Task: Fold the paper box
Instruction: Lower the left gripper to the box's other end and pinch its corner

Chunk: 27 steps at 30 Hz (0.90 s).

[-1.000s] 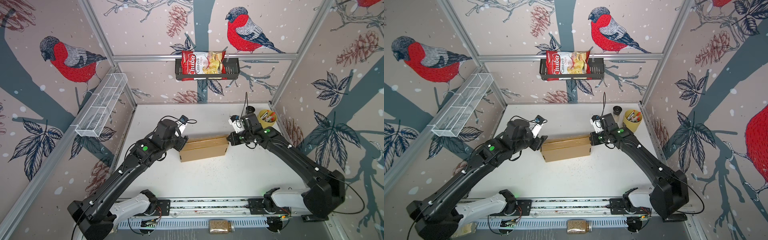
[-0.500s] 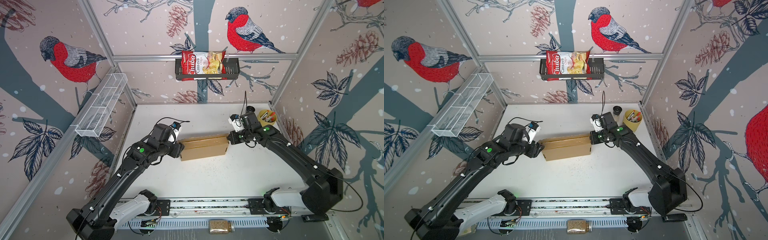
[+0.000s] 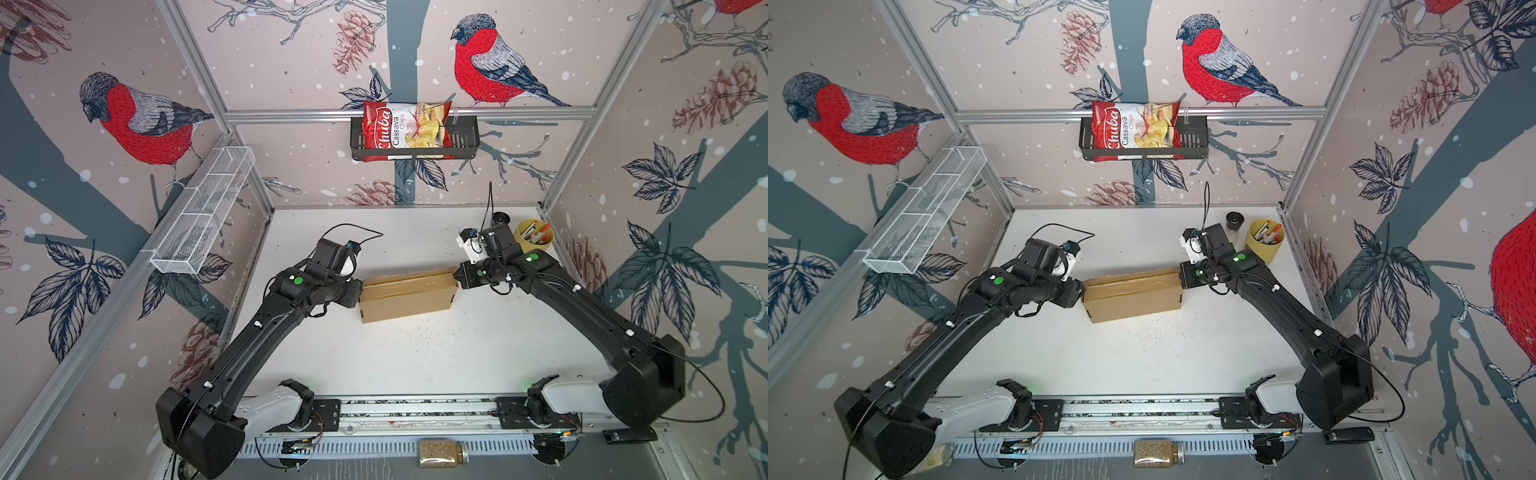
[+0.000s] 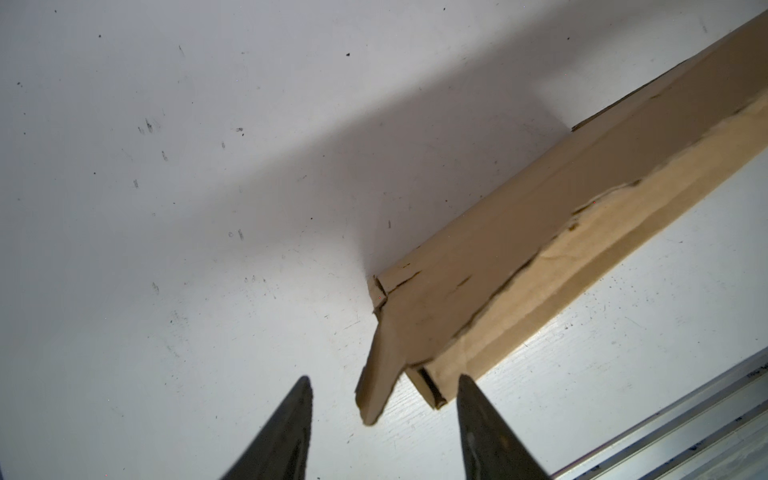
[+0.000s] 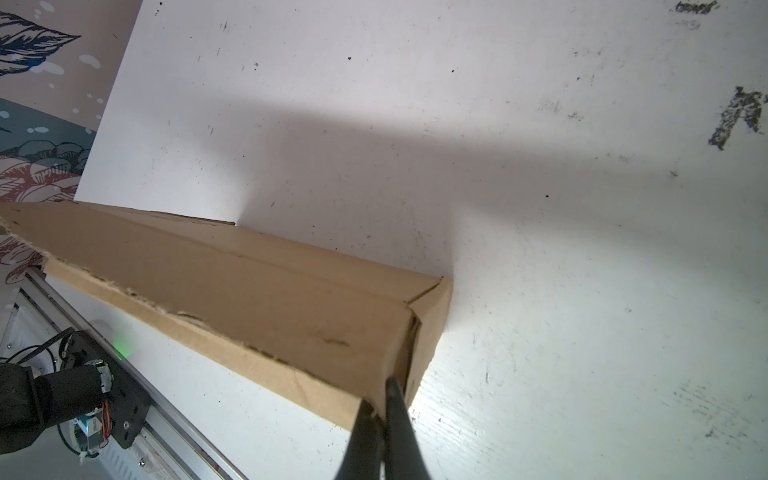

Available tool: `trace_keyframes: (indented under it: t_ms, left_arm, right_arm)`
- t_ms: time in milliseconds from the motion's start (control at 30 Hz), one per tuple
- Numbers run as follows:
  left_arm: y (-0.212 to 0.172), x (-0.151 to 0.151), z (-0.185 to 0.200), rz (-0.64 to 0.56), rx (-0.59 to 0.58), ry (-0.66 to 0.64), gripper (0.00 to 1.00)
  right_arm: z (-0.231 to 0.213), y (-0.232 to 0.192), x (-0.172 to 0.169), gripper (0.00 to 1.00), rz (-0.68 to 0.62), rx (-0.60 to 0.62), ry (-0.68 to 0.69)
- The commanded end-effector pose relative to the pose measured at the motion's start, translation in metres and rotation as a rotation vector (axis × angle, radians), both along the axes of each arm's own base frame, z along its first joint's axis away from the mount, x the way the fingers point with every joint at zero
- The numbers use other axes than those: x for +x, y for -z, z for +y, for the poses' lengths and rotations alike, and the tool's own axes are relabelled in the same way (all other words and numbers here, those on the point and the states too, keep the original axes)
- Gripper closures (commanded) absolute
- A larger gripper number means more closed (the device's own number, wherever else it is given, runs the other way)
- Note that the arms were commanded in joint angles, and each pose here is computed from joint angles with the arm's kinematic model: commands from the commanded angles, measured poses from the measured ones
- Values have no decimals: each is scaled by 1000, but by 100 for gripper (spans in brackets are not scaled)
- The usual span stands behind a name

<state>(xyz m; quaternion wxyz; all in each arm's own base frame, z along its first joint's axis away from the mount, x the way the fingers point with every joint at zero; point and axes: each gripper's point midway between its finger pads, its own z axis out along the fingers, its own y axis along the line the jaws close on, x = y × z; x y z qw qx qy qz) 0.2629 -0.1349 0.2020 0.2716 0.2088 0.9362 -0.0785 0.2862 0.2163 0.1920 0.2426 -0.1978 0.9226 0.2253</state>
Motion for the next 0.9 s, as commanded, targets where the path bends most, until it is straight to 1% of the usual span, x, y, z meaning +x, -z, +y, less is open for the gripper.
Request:
trace_keyframes:
  t_ms: [0, 67, 167, 433, 633, 733, 867]
  left_arm:
    - [-3, 5, 0, -14, 12, 16, 52]
    - [-2, 7, -1, -10, 12, 18, 55]
    - [2, 10, -1, -1, 24, 15, 57]
    - [5, 11, -2, 9, 23, 13, 69]
    - [3, 13, -8, 23, -19, -3, 76]
    - [0, 11, -13, 29, -57, -2, 78]
    - [-1, 8, -14, 36, -72, -6, 80]
  right_arm:
    - [2, 0, -2, 99, 2, 5, -6]
    - [1, 0, -2, 99, 3, 5, -7]
    - [1, 0, -2, 99, 1, 5, -6]
    - [1, 0, -2, 99, -1, 9, -5]
    - [2, 0, -3, 99, 3, 15, -5]
    - [2, 1, -4, 99, 7, 21, -4]
    - [4, 1, -6, 99, 9, 23, -7]
